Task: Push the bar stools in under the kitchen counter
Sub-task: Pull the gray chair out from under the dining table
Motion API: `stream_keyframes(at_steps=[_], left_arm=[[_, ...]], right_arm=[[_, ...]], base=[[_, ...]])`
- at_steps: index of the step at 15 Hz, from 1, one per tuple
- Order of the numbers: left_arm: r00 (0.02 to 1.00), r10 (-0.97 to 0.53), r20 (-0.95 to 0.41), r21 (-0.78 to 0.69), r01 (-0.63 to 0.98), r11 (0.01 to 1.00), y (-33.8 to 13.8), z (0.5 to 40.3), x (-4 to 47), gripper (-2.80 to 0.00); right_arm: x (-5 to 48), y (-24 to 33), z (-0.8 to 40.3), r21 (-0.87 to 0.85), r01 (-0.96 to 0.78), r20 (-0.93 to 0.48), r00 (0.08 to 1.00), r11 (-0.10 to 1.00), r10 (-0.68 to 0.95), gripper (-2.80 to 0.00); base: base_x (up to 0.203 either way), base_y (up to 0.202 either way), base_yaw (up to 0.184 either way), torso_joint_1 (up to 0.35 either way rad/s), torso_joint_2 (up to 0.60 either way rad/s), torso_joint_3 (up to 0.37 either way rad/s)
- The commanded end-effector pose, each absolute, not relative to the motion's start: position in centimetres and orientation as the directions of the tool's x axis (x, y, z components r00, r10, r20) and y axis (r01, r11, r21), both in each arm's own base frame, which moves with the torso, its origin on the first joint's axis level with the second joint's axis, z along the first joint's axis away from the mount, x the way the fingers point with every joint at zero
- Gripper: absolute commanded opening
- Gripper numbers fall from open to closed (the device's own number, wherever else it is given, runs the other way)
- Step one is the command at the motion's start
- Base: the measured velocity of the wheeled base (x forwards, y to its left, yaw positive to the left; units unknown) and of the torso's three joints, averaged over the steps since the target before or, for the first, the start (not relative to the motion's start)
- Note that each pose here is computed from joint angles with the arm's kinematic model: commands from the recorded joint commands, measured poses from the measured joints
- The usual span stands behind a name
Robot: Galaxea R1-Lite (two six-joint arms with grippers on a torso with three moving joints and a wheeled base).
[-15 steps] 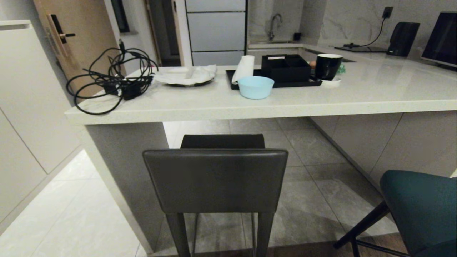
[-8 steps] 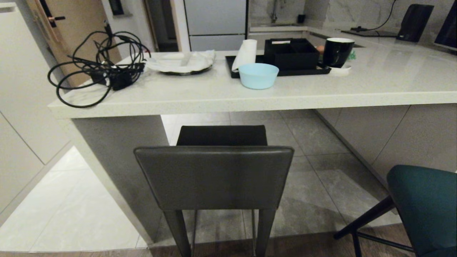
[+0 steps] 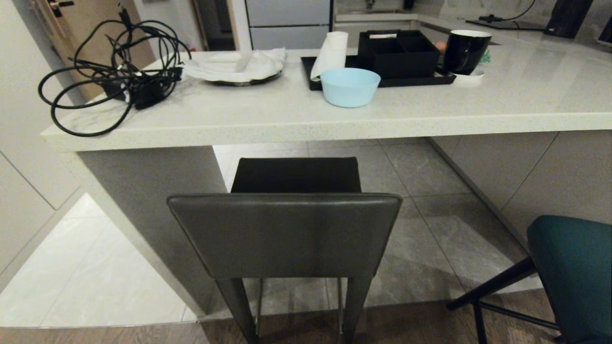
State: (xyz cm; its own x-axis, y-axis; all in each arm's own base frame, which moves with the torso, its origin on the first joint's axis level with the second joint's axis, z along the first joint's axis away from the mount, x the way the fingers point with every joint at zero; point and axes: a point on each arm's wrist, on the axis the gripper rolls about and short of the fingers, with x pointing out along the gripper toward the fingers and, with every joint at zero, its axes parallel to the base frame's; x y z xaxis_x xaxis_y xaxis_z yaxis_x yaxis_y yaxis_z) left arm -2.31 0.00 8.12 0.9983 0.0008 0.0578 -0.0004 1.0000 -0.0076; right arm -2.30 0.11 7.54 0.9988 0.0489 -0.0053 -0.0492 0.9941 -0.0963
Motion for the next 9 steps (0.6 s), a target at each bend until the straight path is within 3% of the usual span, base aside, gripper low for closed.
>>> stream_keyframes(at_steps=[1, 6, 7, 8, 9], left_arm=[[0.999, 0.002, 0.041, -0.002, -0.002, 1.000, 0.00, 7.63, -2.16, -2.80], [0.999, 0.003, 0.041, -0.008, -0.003, 1.000, 0.00, 7.63, -2.16, -2.80], [0.999, 0.003, 0.041, -0.009, -0.003, 1.000, 0.00, 7.63, -2.16, 0.00], [0.999, 0.002, 0.041, -0.009, -0.001, 1.000, 0.00, 7.63, -2.16, 0.00], [0.999, 0.003, 0.040, -0.009, -0.003, 1.000, 0.00, 7.61, -2.16, 0.00]], right_arm=[[-2.31, 0.11, 7.51, -0.098, -0.049, -0.004, 0.999, 0.994, 0.049, -2.80], [-2.30, 0.05, 7.54, -0.044, -0.022, -0.001, 1.000, 0.999, 0.022, -2.80], [-2.30, 0.03, 7.57, -0.032, -0.015, -0.001, 1.000, 0.999, 0.015, -2.80], [-2.30, 0.02, 7.56, -0.031, -0.009, 0.000, 1.000, 0.999, 0.009, -0.74], [-2.29, 0.02, 7.56, -0.033, -0.009, -0.001, 1.000, 0.999, 0.009, 0.00]], base=[[0.000, 0.000, 0.000, 0.000, 0.00, 0.000], [0.000, 0.000, 0.000, 0.000, 0.00, 0.000], [0.000, 0.000, 0.000, 0.000, 0.00, 0.000], [0.000, 0.000, 0.000, 0.000, 0.00, 0.000], [0.000, 0.000, 0.000, 0.000, 0.00, 0.000]])
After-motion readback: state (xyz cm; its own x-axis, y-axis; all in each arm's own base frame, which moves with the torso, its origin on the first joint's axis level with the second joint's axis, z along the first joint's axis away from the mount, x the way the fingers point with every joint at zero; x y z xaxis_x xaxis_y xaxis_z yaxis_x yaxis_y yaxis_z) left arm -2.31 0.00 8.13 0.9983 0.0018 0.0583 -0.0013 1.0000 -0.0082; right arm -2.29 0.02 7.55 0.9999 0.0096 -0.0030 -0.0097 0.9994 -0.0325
